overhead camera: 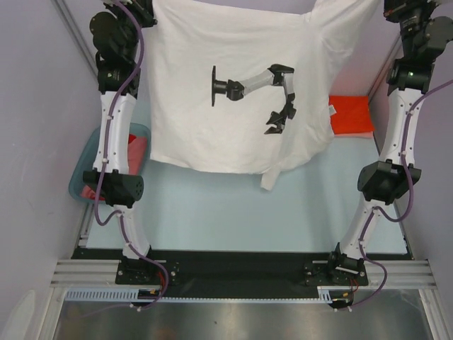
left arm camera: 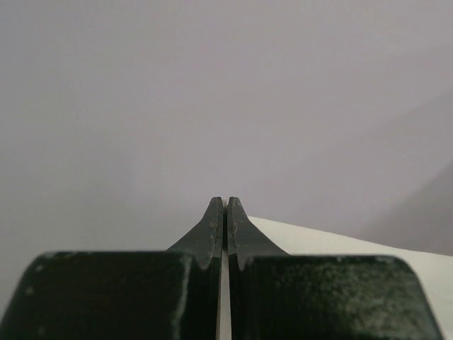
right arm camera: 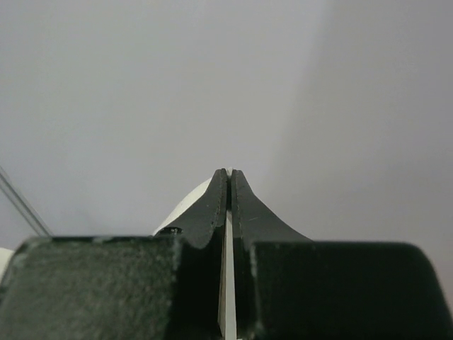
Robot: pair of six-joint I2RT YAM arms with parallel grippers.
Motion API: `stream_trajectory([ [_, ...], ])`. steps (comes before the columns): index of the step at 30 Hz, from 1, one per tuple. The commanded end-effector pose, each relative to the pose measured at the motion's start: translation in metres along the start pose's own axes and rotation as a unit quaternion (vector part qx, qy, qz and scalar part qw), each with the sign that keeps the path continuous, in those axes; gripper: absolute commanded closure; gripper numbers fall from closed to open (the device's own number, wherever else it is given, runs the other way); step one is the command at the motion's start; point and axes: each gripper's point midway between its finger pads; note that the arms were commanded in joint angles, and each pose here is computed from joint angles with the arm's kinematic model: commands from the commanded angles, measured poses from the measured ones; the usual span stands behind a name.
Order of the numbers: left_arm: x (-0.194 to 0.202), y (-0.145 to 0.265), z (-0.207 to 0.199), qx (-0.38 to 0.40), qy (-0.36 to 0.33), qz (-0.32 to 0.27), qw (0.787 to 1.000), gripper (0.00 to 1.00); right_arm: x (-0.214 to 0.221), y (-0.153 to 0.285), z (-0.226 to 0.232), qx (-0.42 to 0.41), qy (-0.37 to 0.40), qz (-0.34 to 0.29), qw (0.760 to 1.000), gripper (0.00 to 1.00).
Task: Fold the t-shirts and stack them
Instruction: Fold the tshirt
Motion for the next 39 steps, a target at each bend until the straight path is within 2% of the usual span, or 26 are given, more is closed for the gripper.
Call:
stream_trajectory([
  [1, -0.077, 0.014, -0.043, 0.06, 0.009, -0.087, 0.994, 1.0, -0.079, 0.003, 0.041, -0.031, 0.031, -0.099, 0.994, 1.0],
  [6, -0.076, 0.018, -0.044, 0.057, 0.013, -0.078, 0.995, 1.0, -0.084, 0.004, 0.048, -0.034, 0.029, -0.099, 0.994, 1.0],
  [12, -0.1, 0.04, -0.06, 0.058, 0.01, -0.078, 0.995, 1.0, -0.127, 0.022, 0.077, -0.041, 0.04, -0.111, 0.992, 1.0],
  [13, -0.119, 0.054, -0.073, 0.067, 0.009, -0.09, 0.994, 1.0, -0.132, 0.025, 0.08, -0.042, 0.042, -0.11, 0.992, 1.0],
  [14, -0.124, 0.06, -0.077, 0.068, 0.009, -0.09, 0.994, 1.0, -0.155, 0.036, 0.098, -0.053, 0.051, -0.122, 0.99, 1.0],
  [16, -0.123, 0.071, -0.077, 0.064, 0.01, -0.082, 0.995, 1.0, -0.16, 0.044, 0.103, -0.049, 0.05, -0.117, 0.991, 1.0],
  [17, -0.146, 0.09, -0.091, 0.071, 0.008, -0.098, 0.993, 1.0, -0.179, 0.056, 0.118, -0.054, 0.058, -0.129, 0.989, 1.0],
  [19, -0.142, 0.103, -0.09, 0.064, 0.007, -0.087, 0.994, 1.0, -0.187, 0.066, 0.127, -0.053, 0.061, -0.128, 0.989, 1.0],
  [20, -0.16, 0.121, -0.102, 0.072, 0.004, -0.1, 0.992, 1.0, -0.19, 0.07, 0.131, -0.051, 0.062, -0.121, 0.989, 1.0],
  [22, -0.159, 0.134, -0.103, 0.068, 0.004, -0.09, 0.994, 1.0, -0.212, 0.089, 0.15, -0.056, 0.075, -0.128, 0.987, 1.0],
  [27, -0.189, 0.197, -0.128, 0.08, 0.007, -0.101, 0.992, 1.0, -0.254, 0.142, 0.197, -0.063, 0.106, -0.14, 0.982, 1.0],
  [29, -0.195, 0.215, -0.134, 0.083, 0.007, -0.103, 0.991, 1.0, -0.252, 0.153, 0.2, -0.054, 0.11, -0.126, 0.984, 1.0],
  [34, -0.21, 0.269, -0.144, 0.079, -0.002, -0.109, 0.991, 1.0, -0.275, 0.192, 0.236, -0.059, 0.132, -0.137, 0.98, 1.0],
  [39, -0.199, 0.286, -0.134, 0.055, -0.011, -0.093, 0.994, 1.0, -0.277, 0.198, 0.245, -0.068, 0.128, -0.132, 0.981, 1.0],
])
Point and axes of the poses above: each gripper's point midway between its finger pads, its own y axis back along the fingers, its own z axis along the line the jaws close on, x = y × z, and after that the axes turned 13 degrees about y, right-handed
